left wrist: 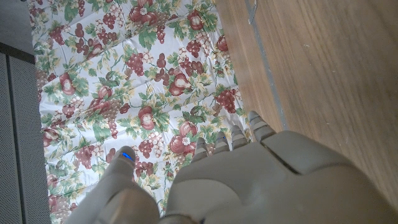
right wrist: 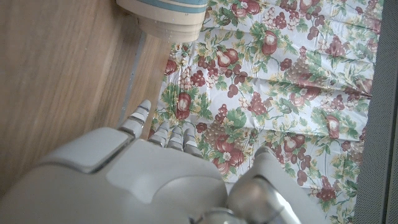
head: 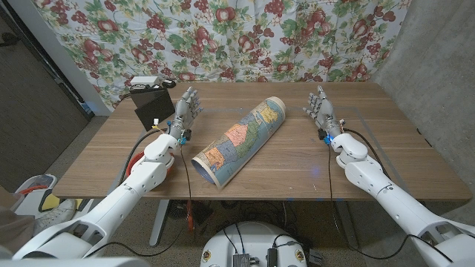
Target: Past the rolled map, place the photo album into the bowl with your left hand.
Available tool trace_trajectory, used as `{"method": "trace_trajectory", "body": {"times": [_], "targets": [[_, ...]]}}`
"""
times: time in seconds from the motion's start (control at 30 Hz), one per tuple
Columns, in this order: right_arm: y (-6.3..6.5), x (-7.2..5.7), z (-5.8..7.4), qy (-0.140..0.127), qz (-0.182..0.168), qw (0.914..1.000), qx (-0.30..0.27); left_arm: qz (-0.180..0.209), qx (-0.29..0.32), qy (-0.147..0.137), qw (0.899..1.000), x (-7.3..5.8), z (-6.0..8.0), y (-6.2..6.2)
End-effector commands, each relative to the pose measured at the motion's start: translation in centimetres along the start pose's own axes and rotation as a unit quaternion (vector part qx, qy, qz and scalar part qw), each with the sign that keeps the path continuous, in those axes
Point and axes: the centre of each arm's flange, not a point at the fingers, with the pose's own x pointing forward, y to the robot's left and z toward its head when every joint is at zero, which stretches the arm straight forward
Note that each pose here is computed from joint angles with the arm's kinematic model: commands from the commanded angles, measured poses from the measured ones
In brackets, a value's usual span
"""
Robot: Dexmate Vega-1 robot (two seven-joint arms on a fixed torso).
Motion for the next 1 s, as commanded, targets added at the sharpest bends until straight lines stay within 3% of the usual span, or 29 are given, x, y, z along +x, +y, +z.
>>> {"method": "trace_trajectory", "body": {"times": [0.03, 1.0], "targets": [[-0.16, -0.71, 0.02, 0.007, -0.005, 1.0000, -0.001, -0.005, 0.001, 0.004, 1.000, 0.27, -0.24, -0.05], [-0.04, -1.01, 0.49, -0.001, -0.008, 0.9999, -0.007, -0.007, 0.015, -0.007, 1.000, -0.38, 0.50, 0.00]]}}
